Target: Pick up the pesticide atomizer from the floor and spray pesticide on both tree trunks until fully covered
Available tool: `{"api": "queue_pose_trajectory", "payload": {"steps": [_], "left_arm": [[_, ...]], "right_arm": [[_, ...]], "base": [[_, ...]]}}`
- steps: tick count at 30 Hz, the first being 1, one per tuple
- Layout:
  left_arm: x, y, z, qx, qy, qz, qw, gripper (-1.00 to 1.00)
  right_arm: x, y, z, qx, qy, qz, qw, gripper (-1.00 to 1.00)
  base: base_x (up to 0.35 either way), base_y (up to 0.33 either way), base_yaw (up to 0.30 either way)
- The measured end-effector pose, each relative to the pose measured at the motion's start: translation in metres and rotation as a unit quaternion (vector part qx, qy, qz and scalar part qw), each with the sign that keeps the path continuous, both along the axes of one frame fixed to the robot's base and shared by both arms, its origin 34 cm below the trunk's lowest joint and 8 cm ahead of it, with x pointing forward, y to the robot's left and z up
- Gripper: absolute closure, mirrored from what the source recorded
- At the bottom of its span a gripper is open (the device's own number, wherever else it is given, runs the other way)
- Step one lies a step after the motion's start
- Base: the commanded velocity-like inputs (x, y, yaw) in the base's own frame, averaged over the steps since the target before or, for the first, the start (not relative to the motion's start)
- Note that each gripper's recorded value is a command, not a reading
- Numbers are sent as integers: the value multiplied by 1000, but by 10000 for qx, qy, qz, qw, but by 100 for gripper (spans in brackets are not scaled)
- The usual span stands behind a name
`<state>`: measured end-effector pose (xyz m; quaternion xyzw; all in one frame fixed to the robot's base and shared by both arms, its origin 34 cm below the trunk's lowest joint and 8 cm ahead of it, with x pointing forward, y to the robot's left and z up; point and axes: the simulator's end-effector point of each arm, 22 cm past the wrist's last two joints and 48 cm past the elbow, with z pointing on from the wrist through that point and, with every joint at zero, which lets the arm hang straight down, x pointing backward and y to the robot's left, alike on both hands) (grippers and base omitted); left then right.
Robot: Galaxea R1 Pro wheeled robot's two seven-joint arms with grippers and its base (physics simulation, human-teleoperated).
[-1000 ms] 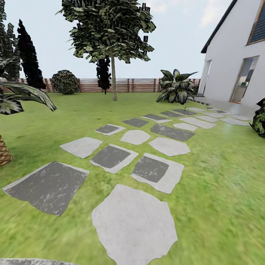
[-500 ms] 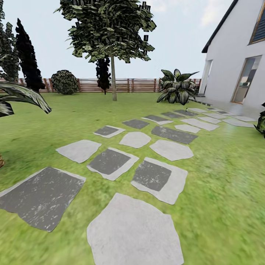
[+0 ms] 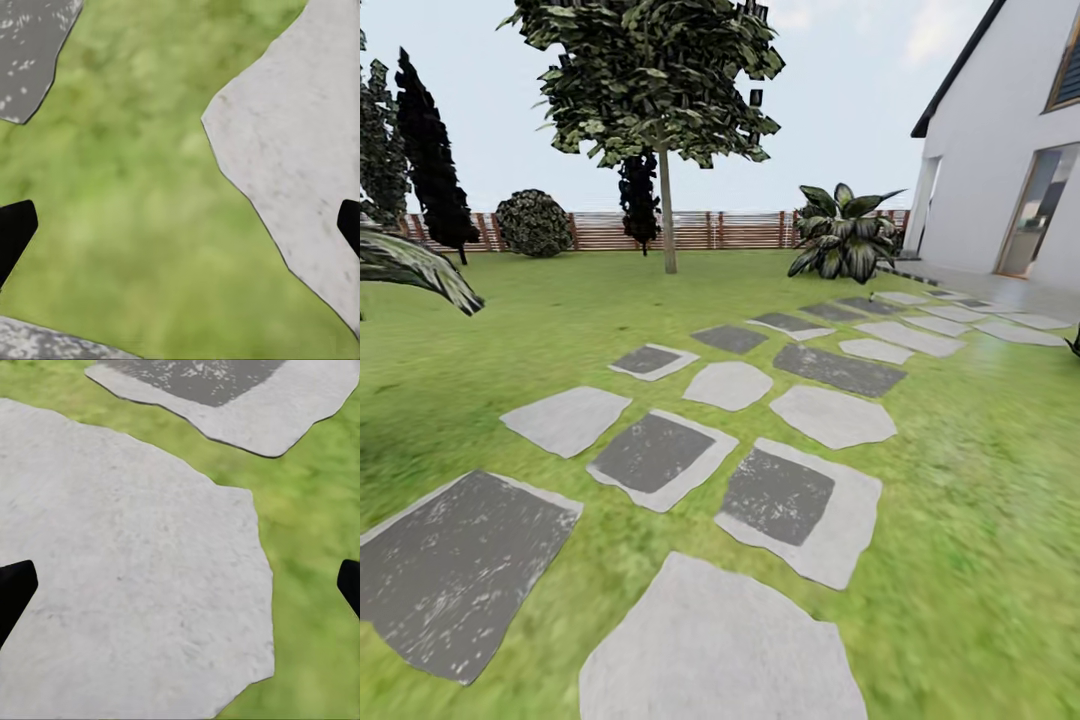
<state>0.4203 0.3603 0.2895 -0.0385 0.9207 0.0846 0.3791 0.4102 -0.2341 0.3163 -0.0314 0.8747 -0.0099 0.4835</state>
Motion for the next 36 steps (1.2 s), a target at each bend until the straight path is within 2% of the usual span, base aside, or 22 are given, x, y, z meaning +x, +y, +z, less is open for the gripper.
{"api": "queue_pose_trajectory", "payload": {"steps": [32,36], "left_arm": [[0,0,0,1,0,-1,10000,-100],[0,0,0,0,0,0,10000,-100]], "right_arm": [[0,0,0,0,0,-1,10000,-100],[0,0,0,0,0,-1,10000,-100]], "base": [[339,0,0],[339,0,-127]]}}
